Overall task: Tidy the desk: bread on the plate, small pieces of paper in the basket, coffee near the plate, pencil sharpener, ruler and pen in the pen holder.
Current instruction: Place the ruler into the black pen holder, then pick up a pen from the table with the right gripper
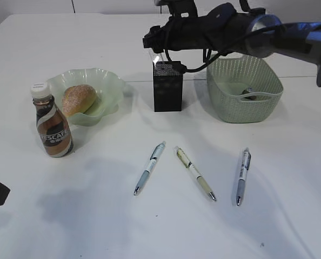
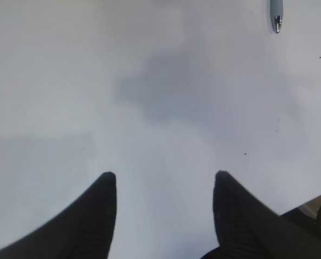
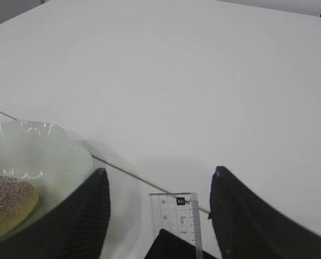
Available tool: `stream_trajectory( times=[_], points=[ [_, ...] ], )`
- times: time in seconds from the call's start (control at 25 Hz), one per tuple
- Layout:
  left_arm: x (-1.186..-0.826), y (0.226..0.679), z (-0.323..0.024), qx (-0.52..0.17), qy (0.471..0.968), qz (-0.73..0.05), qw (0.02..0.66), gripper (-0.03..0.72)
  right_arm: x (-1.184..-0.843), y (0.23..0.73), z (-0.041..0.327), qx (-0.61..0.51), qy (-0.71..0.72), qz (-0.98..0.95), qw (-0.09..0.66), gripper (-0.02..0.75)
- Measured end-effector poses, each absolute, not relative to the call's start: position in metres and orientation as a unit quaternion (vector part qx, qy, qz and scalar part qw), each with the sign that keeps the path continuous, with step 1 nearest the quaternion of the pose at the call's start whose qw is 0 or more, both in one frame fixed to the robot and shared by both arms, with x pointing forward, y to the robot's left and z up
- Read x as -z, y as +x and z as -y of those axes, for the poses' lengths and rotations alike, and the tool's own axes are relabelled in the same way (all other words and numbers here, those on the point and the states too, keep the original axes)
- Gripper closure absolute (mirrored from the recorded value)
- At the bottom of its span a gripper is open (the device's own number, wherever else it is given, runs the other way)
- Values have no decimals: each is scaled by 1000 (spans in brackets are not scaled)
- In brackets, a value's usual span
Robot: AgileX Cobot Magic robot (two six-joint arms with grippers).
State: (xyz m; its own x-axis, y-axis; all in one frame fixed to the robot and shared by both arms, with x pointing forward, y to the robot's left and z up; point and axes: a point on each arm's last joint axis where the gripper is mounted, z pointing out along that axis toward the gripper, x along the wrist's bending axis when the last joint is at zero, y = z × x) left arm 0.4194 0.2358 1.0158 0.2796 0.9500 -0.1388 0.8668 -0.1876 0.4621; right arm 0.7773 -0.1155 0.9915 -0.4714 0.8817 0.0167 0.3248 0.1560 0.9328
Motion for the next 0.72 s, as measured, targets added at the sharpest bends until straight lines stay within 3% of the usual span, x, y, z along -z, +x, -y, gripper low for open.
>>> stream_trajectory(
  times=[0.24, 0.72],
  points=[
    [-1016, 419, -236, -90, 765, -593, 232, 287, -1026, 771, 118, -507, 415, -692, 304, 256],
    [-1016, 419, -236, -90, 765, -593, 232, 287, -1148, 722, 132, -555, 338, -693, 312, 262]
  ],
)
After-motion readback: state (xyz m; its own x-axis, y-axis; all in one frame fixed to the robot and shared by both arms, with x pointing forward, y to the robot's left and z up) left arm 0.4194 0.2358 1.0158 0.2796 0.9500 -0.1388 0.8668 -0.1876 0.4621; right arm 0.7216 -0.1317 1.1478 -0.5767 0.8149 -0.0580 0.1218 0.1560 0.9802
